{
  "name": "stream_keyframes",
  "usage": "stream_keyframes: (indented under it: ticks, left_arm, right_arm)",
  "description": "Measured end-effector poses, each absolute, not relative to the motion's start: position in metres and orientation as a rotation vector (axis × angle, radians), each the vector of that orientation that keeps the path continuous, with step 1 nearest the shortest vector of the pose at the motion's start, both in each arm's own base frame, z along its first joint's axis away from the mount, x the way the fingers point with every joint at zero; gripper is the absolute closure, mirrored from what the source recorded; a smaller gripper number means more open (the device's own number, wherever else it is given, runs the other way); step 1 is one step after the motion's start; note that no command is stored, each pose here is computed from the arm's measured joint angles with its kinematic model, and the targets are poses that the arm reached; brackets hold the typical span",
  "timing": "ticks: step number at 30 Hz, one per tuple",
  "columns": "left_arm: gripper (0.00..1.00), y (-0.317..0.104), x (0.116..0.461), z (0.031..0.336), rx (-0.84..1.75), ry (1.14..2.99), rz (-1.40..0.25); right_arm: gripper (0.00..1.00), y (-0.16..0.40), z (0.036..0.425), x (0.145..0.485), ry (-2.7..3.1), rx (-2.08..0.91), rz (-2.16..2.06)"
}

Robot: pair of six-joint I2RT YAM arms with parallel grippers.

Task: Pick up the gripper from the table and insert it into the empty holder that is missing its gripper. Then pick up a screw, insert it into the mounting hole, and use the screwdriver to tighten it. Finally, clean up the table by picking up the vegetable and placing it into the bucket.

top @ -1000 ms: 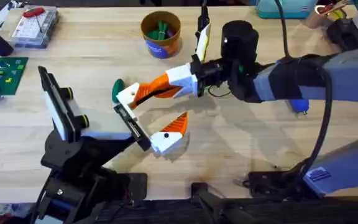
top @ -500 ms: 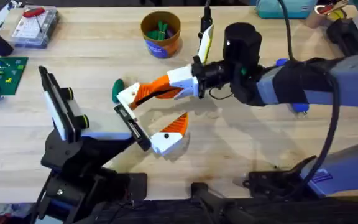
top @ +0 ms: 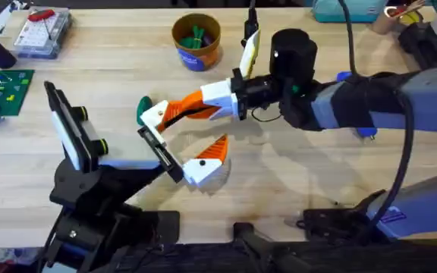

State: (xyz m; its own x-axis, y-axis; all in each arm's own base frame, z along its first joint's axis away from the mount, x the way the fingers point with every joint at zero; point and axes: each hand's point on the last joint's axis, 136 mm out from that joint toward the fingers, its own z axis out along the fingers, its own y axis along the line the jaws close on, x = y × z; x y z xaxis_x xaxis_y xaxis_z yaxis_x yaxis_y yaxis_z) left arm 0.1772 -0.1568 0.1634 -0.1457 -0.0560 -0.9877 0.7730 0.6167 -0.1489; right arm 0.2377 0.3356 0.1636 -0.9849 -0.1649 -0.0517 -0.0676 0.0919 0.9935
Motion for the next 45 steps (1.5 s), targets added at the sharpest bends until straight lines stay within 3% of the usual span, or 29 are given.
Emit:
stream_keyframes:
  ticks: [11,13,17,18,28,33,45]
  left_arm:
    - [0.008,-0.157,0.177,0.163,0.615,1.563,-0.807]
    - [0.008,-0.157,0.177,0.164,0.623,1.558,-0.809]
    - [0.008,-0.162,0.171,0.164,0.664,1.544,-0.832]
    - [0.008,-0.162,0.170,0.164,0.666,1.543,-0.834]
    - [0.008,-0.164,0.168,0.164,0.681,1.538,-0.844]
    - [0.008,-0.164,0.168,0.164,0.681,1.538,-0.844]
    - [0.008,-0.164,0.168,0.164,0.683,1.537,-0.842]
  right_arm:
    - [0.963,0.336,0.164,0.238,-2.267,0.237,-2.054]
    - [0.729,0.337,0.162,0.235,-2.264,0.233,-2.042]
    - [0.105,0.345,0.153,0.216,-2.241,0.243,-1.981]
    - [0.032,0.345,0.152,0.214,-2.237,0.249,-1.977]
    - [0.005,0.343,0.152,0.218,-2.243,0.235,-1.983]
    - [0.005,0.329,0.156,0.236,-2.279,0.191,-2.022]
    - [0.006,0.225,0.175,0.266,-2.573,-0.175,-1.747]
